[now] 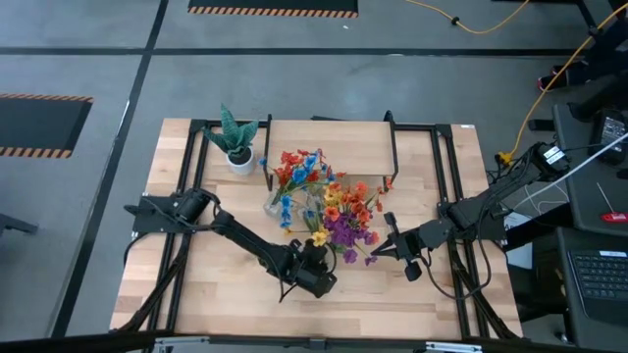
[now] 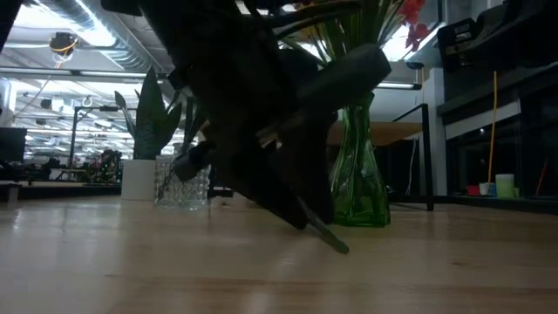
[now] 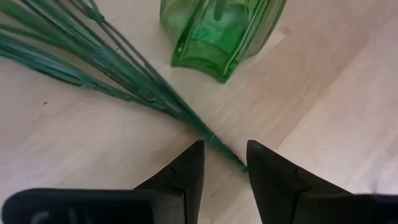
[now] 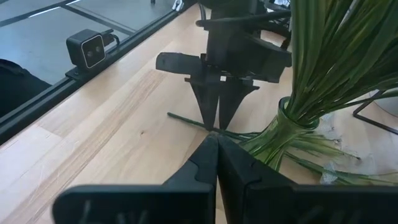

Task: Pick and place flowers into a vace then onto a shelf
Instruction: Put the white flowers into the transparent vase

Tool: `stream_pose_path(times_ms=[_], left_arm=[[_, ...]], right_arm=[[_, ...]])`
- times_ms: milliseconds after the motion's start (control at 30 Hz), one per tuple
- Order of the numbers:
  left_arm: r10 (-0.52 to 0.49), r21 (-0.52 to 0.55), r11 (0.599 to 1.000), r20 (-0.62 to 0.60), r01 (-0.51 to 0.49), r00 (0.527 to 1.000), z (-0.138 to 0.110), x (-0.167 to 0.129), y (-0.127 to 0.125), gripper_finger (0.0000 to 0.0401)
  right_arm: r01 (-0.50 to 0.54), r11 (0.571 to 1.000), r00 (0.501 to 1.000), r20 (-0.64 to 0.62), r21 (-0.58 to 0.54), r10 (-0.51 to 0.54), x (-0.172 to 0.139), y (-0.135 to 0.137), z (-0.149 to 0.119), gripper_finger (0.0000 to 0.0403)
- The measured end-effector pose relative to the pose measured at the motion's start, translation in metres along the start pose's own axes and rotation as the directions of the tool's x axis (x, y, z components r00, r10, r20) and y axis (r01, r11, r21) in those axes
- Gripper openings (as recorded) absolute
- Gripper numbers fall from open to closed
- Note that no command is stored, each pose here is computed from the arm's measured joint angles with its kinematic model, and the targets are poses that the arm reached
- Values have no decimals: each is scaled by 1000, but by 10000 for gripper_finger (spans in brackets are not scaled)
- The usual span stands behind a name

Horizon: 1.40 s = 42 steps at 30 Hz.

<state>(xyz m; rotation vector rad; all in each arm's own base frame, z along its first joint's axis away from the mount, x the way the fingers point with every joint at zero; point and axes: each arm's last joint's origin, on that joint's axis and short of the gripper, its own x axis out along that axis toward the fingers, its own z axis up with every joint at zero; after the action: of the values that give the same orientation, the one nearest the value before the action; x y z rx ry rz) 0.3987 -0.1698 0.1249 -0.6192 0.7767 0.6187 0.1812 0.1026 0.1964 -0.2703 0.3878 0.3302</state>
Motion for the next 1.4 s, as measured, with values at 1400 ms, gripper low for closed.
stream_pose_path(times_ms=[1400], left_arm=[[261,143,963,-303,-227,917,-36,-26,24,41]], right_arm=[[0,1000,1000,0,1,0,0,0,0,10]])
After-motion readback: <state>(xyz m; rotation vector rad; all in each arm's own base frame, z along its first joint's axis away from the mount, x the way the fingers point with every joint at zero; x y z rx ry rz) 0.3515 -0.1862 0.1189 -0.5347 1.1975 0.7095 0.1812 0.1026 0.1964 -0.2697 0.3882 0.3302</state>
